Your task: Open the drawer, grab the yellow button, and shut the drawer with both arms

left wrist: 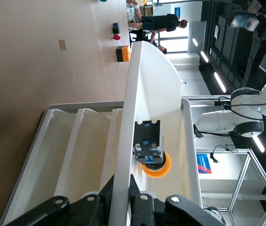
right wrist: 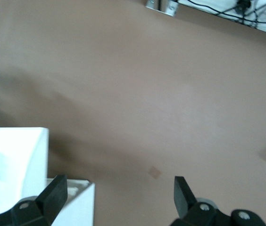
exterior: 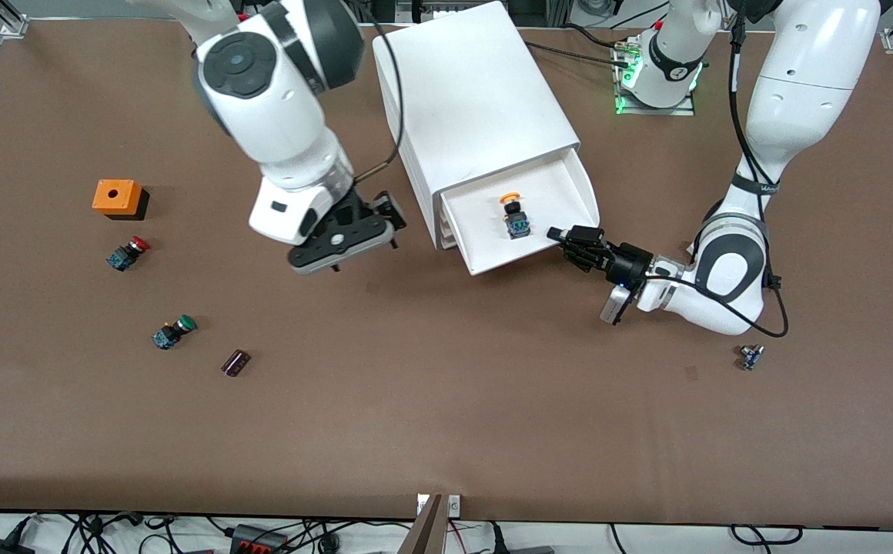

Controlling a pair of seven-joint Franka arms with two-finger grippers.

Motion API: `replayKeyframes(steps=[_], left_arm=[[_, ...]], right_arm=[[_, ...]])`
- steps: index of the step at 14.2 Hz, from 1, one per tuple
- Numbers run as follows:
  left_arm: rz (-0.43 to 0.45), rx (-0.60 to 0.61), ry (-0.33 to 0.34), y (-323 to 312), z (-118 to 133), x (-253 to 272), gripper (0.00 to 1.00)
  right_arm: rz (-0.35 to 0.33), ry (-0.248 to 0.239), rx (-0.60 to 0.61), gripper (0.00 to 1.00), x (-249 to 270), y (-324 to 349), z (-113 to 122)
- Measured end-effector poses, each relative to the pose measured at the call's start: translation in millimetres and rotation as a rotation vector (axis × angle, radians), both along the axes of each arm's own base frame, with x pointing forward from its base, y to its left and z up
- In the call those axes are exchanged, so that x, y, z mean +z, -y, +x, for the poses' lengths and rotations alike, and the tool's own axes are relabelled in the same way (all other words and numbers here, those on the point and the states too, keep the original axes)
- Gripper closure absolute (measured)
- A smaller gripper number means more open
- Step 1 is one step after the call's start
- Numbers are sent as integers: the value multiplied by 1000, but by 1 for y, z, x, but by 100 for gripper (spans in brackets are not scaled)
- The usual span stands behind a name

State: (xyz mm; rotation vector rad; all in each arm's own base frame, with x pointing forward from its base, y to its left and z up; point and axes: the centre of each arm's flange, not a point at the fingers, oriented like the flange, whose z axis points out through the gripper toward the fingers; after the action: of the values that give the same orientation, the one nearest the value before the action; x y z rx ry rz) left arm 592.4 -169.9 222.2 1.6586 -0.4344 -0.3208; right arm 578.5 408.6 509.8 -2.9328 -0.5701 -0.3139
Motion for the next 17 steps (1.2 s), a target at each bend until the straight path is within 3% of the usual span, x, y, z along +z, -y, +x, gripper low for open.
replayKeyframes(steps=[3,6,8,10,15,17], left_arm=[[21,13,-21,-3,2,-5,66],[69,26,-138,-8,8,3,35],[155,14,-199,-19,19,26,15],[307,-1,-232,-35,31,61,0],[837,37,-248,-66,42,150,0],[1059,48,-222,-72,40,163,0]], right_arm=[[43,31,14,0,-12,-57,-20],[82,41,9,0,-29,-108,-44],[92,39,11,0,-36,-130,-54],[95,34,22,0,-46,-151,-63],[69,4,67,1,-92,-193,-90],[69,5,73,3,-102,-198,-92]])
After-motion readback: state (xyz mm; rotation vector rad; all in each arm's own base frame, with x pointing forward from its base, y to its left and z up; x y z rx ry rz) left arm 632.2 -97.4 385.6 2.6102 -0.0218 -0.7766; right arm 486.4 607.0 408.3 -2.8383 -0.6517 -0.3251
